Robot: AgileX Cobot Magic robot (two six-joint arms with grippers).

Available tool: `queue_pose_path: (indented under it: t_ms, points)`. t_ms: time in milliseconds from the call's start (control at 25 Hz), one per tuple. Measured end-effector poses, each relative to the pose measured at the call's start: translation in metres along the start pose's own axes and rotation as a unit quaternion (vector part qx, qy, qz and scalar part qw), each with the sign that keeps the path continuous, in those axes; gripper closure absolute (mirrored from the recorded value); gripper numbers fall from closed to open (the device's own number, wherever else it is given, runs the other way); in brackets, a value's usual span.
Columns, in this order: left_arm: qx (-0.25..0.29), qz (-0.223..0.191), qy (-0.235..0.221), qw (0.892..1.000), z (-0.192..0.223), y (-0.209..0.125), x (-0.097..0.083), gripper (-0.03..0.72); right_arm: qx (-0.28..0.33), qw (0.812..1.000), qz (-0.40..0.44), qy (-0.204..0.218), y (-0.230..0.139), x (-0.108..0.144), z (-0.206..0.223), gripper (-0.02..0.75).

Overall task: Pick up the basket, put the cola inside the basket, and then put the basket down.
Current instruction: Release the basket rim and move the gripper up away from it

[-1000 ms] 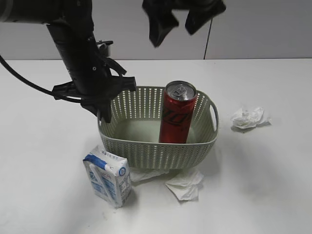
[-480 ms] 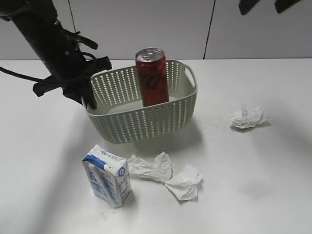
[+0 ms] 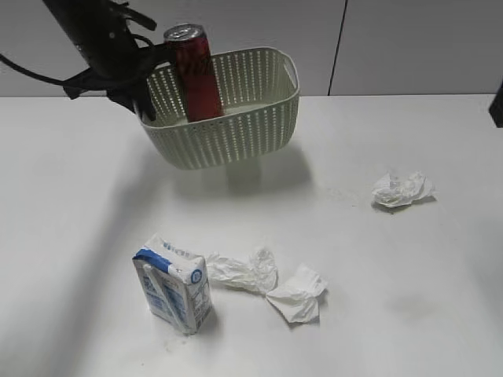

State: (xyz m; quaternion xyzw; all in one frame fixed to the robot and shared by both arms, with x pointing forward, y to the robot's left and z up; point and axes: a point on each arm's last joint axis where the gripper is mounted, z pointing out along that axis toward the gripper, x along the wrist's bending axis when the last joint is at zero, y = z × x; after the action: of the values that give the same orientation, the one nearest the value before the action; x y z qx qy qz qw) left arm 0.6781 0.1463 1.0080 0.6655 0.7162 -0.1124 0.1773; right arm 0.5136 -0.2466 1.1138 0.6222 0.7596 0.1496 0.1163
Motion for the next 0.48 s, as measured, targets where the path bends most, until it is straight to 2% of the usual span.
queue_pose_path:
  t_ms: [160,320,480]
  points:
    - [-0.014,0.008,-0.007,1.000,0.021,0.024,-0.003,0.688,-0.034,0.999,-0.001,-0.002,-0.045,0.001,-0.021,0.144]
    - [-0.007,0.013,-0.002,1.000,0.045,0.033,-0.001,0.688,-0.061,0.998,0.011,0.001,-0.093,0.002,-0.037,0.144]
    - [0.002,0.038,0.022,0.999,0.059,0.032,0.001,0.688,-0.096,0.994,0.028,0.032,-0.133,0.008,-0.049,0.144]
